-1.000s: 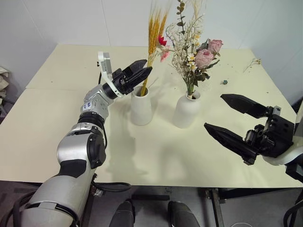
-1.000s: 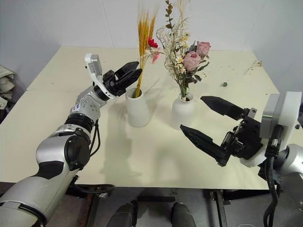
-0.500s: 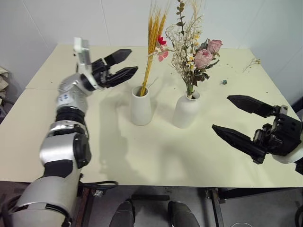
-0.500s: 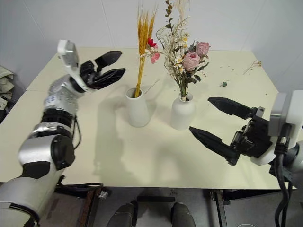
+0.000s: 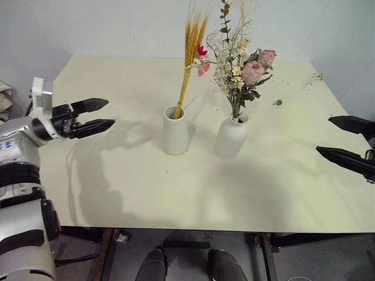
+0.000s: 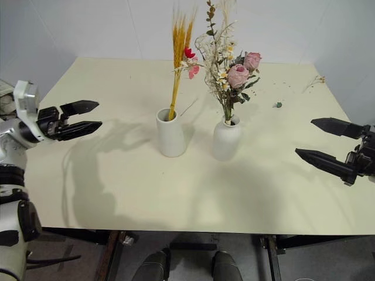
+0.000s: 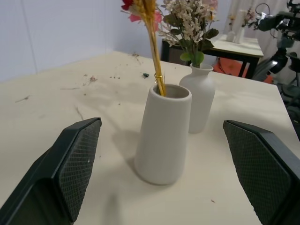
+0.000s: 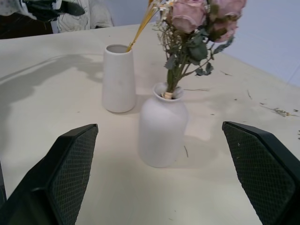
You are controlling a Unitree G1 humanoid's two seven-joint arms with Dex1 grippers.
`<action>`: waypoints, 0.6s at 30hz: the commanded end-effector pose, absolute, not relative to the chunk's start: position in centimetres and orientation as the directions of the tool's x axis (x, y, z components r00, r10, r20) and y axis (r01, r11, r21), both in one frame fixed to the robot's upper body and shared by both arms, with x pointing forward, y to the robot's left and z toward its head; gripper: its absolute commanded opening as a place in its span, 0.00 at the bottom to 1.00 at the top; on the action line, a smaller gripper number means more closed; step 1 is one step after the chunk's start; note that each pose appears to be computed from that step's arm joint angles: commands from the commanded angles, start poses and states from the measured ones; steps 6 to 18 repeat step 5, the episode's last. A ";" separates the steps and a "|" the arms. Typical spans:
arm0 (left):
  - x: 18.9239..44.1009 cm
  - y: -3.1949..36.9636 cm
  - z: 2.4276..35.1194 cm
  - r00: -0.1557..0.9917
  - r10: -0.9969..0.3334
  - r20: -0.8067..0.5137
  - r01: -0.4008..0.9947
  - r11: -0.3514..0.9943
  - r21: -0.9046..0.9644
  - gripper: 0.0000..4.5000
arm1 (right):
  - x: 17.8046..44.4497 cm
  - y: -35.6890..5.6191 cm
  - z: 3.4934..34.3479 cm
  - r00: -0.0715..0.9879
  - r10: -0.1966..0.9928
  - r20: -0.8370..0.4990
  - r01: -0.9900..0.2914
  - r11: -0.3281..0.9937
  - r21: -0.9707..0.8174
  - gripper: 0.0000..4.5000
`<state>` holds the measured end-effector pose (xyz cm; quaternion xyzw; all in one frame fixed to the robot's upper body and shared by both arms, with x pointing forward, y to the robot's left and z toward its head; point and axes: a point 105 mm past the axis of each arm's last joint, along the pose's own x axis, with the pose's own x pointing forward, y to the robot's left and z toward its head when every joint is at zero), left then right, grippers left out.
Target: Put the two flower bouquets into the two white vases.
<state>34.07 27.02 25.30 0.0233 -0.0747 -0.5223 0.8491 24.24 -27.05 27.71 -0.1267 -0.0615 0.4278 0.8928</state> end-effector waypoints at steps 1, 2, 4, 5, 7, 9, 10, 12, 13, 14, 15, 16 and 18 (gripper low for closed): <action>33.2 27.5 27.4 0.431 -0.884 0.179 0.872 0.459 0.167 0.99 | 24.3 -26.9 28.4 0.613 0.790 0.001 -0.751 0.583 -0.311 1.00; 33.2 27.5 27.4 0.434 -0.884 0.176 0.871 0.461 0.169 0.99 | 24.4 -26.8 28.3 0.611 0.791 0.004 -0.751 0.582 -0.311 1.00; 33.3 27.6 27.6 0.447 -0.875 0.186 0.862 0.477 0.170 0.99 | 24.6 -26.5 28.3 0.609 0.793 0.017 -0.751 0.583 -0.310 1.00; 33.2 27.7 27.8 0.449 -0.871 0.198 0.858 0.482 0.175 0.99 | 24.5 -26.4 28.2 0.608 0.793 0.025 -0.750 0.585 -0.309 1.00; 33.2 27.7 27.8 0.449 -0.871 0.198 0.858 0.482 0.175 0.99 | 24.5 -26.4 28.2 0.608 0.793 0.025 -0.750 0.585 -0.309 1.00; 33.2 27.7 27.8 0.449 -0.871 0.198 0.858 0.482 0.175 0.99 | 24.5 -26.4 28.2 0.608 0.793 0.025 -0.750 0.585 -0.309 1.00; 33.2 27.7 27.8 0.449 -0.871 0.198 0.858 0.482 0.175 0.99 | 24.5 -26.4 28.2 0.608 0.793 0.025 -0.750 0.585 -0.309 1.00; 33.2 27.7 27.8 0.449 -0.871 0.198 0.858 0.482 0.175 0.99 | 24.5 -26.4 28.2 0.608 0.793 0.025 -0.750 0.585 -0.309 1.00; 33.2 27.7 27.8 0.449 -0.871 0.198 0.858 0.482 0.175 0.99 | 24.5 -26.4 28.2 0.608 0.793 0.025 -0.750 0.585 -0.309 1.00; 33.2 27.7 27.8 0.449 -0.871 0.198 0.858 0.482 0.175 0.99 | 24.5 -26.4 28.2 0.608 0.793 0.025 -0.750 0.585 -0.309 1.00; 33.2 27.7 27.8 0.449 -0.871 0.198 0.858 0.482 0.175 0.99 | 24.5 -26.4 28.2 0.608 0.793 0.025 -0.750 0.585 -0.309 1.00; 33.2 27.7 27.8 0.449 -0.871 0.198 0.858 0.482 0.175 0.99 | 24.5 -26.4 28.2 0.608 0.793 0.025 -0.750 0.585 -0.309 1.00; 33.2 27.7 27.8 0.449 -0.871 0.198 0.858 0.482 0.175 0.99 | 24.5 -26.4 28.2 0.608 0.793 0.025 -0.750 0.585 -0.309 1.00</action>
